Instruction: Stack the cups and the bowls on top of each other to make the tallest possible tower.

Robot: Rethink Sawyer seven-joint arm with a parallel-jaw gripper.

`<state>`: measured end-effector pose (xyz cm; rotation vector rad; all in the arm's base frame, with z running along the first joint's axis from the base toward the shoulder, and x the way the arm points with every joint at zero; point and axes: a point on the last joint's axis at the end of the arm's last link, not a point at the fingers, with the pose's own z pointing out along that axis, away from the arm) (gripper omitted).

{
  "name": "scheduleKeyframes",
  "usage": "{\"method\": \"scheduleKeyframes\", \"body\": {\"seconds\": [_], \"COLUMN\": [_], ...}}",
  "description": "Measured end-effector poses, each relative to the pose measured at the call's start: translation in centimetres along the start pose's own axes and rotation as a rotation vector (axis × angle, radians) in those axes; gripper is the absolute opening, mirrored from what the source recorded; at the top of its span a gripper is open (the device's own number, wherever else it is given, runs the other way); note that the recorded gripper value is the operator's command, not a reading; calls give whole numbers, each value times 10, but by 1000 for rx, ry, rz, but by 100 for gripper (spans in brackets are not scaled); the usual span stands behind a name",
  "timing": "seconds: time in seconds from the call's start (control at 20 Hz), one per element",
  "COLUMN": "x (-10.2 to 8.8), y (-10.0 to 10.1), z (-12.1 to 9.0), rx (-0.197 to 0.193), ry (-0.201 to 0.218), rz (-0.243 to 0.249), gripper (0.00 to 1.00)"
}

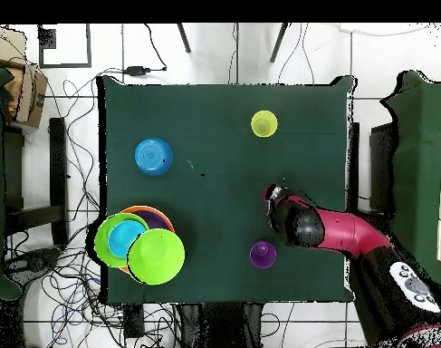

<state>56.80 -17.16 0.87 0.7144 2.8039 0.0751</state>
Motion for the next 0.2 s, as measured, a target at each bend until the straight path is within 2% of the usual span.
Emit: {"method": "scheduleKeyframes", "body": {"seconds": [0.2], "x": [10], "y": [7], "z": [-6], "rx": [29], "ry": [-16], "rz": [-39], "gripper": [100]}}
